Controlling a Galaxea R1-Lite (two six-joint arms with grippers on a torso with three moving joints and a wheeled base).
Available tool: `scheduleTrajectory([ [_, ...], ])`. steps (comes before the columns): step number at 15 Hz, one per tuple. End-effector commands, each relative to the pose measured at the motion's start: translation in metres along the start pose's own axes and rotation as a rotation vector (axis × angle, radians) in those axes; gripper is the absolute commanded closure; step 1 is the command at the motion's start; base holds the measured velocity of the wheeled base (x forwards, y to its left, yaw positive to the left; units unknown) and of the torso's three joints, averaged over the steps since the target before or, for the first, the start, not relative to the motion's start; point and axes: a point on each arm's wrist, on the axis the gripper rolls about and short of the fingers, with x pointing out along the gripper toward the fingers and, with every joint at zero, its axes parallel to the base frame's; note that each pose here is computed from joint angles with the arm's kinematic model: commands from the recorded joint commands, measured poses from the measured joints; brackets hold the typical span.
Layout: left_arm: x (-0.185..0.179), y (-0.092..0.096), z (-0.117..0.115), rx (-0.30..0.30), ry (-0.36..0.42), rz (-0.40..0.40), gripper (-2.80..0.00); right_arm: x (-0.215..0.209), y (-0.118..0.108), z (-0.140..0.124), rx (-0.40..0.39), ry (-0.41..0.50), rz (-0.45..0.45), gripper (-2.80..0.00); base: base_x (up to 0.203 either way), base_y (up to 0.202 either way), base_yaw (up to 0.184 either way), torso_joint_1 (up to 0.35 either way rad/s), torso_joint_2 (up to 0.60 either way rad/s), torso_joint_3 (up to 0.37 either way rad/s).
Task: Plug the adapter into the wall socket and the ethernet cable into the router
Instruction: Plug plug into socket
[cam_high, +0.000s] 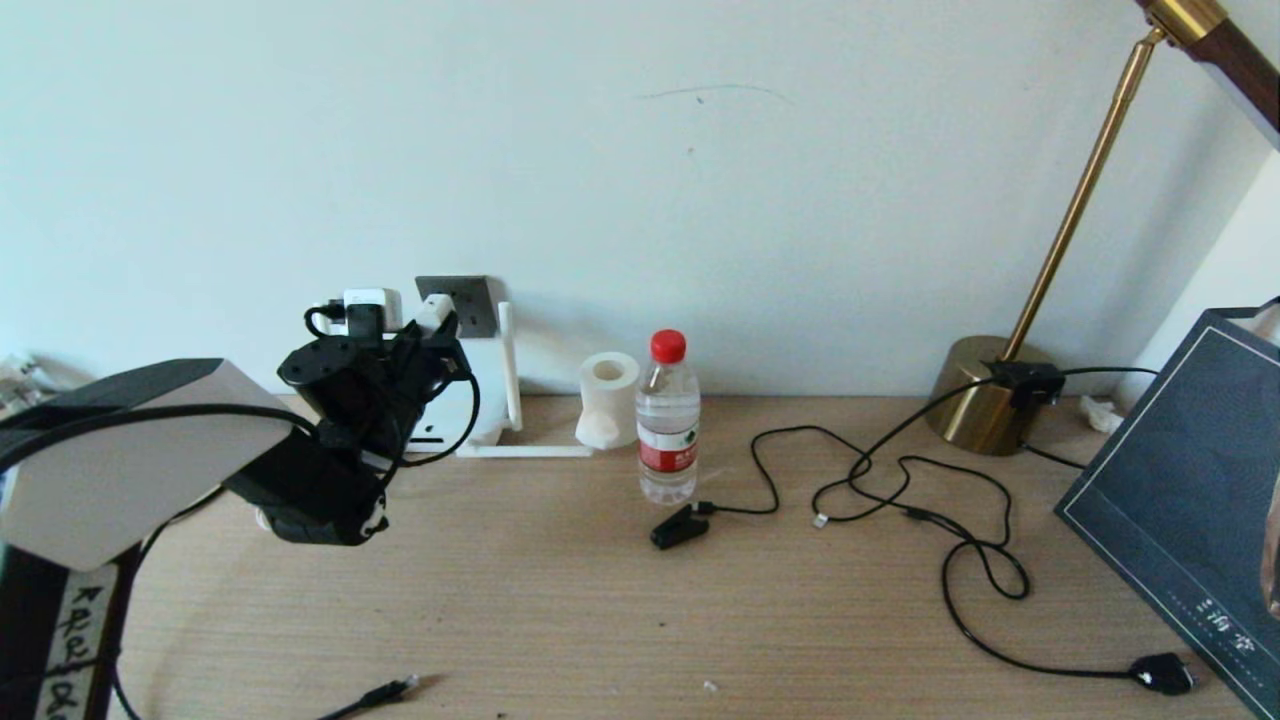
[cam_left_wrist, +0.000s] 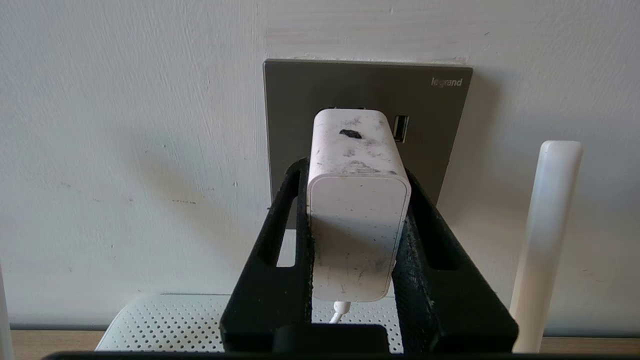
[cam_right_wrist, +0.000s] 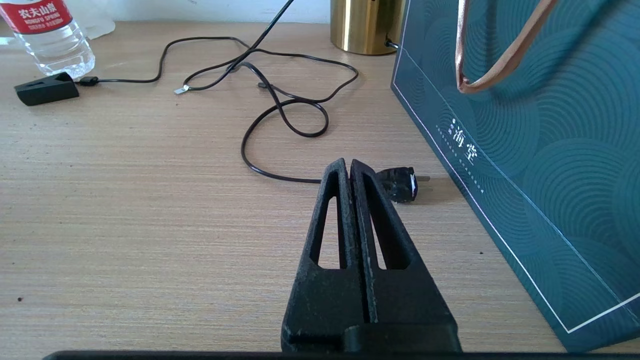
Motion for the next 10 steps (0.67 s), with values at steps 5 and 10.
scheduleTrajectory([
  [5,0.0001,-0.0001,-0.0025,-0.001,0.000,0.000,0.00,0.0001,0.0000,0.0001,0.000,0.000,0.000,0.00,0.000,0.000,0.000,0.000,0.00,0.000],
  [10,0.0019,-0.0002,-0.0034,0.000,-0.003,0.001,0.00,0.0000,0.0000,0.0000,0.000,-0.001,0.000,0.00,0.000,0.000,0.000,0.000,0.00,0.000],
])
